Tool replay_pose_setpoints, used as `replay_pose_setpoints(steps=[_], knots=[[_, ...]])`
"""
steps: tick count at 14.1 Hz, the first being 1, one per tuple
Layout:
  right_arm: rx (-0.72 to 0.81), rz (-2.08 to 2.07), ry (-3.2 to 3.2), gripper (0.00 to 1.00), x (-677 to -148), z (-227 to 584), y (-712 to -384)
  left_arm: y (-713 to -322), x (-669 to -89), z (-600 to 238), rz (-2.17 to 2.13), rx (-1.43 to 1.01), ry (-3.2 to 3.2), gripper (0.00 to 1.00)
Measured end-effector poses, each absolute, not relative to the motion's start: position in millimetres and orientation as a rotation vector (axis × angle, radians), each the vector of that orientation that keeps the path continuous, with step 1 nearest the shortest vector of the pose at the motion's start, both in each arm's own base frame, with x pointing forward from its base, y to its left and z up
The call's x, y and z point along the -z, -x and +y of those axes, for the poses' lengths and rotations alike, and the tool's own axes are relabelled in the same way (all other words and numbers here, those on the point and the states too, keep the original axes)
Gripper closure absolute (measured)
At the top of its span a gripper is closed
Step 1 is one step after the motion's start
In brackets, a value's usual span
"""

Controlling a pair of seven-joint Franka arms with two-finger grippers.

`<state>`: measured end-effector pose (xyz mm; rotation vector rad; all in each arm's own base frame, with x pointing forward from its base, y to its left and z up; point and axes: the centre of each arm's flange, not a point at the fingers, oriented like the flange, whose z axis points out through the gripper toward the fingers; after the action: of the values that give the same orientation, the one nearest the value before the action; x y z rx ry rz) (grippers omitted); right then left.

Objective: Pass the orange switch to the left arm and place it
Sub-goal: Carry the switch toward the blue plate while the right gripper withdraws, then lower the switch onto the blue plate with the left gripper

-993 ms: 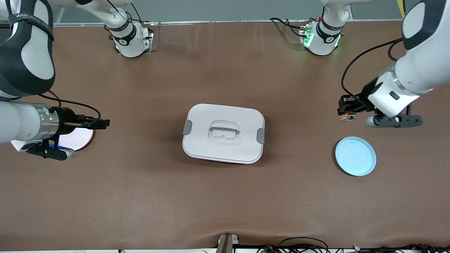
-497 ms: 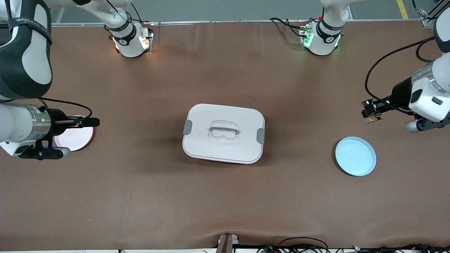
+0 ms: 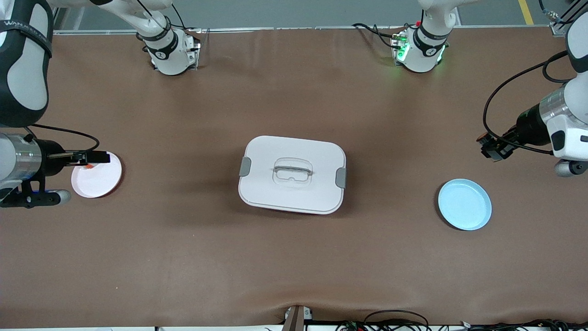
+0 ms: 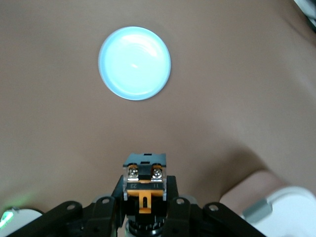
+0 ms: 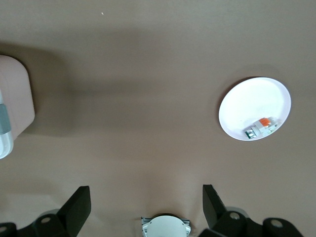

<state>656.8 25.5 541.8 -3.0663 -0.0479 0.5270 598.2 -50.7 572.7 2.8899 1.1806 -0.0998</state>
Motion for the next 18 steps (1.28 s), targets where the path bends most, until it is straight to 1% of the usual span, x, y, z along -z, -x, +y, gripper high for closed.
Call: replay_pose_setpoints(steps=[3, 6, 8, 11, 13, 16, 18], knots=[[-0.521, -0.047, 3.073, 0.00, -542, 25, -657, -603, -561, -40, 1.454, 0.073, -2.804, 0.66], [-0.485, -0.044, 3.083, 0.00, -544, 24, -659, -614, -530, -37, 1.696, -0.028, -2.679, 0.66], [-0.433, -0.051, 3.093, 0.00, -544, 22, -660, -618, -505, -37, 1.759, -0.048, -2.621, 0.66], [-0.294, -0.049, 3.109, 0.00, -542, 2, -661, -622, -476, -21, 1.825, -0.068, -2.553, 0.66], [-0.212, -0.036, 3.127, 0.00, -538, -12, -655, -623, -461, -12, 1.836, -0.095, -2.523, 0.66], [-0.200, -0.036, 3.160, 0.00, -537, -17, -640, -623, -430, 0, 1.869, -0.122, -2.468, 0.66], [-0.182, -0.006, 3.175, 0.00, -542, -30, -637, -623, -411, 3, 1.900, -0.136, -2.457, 0.66]])
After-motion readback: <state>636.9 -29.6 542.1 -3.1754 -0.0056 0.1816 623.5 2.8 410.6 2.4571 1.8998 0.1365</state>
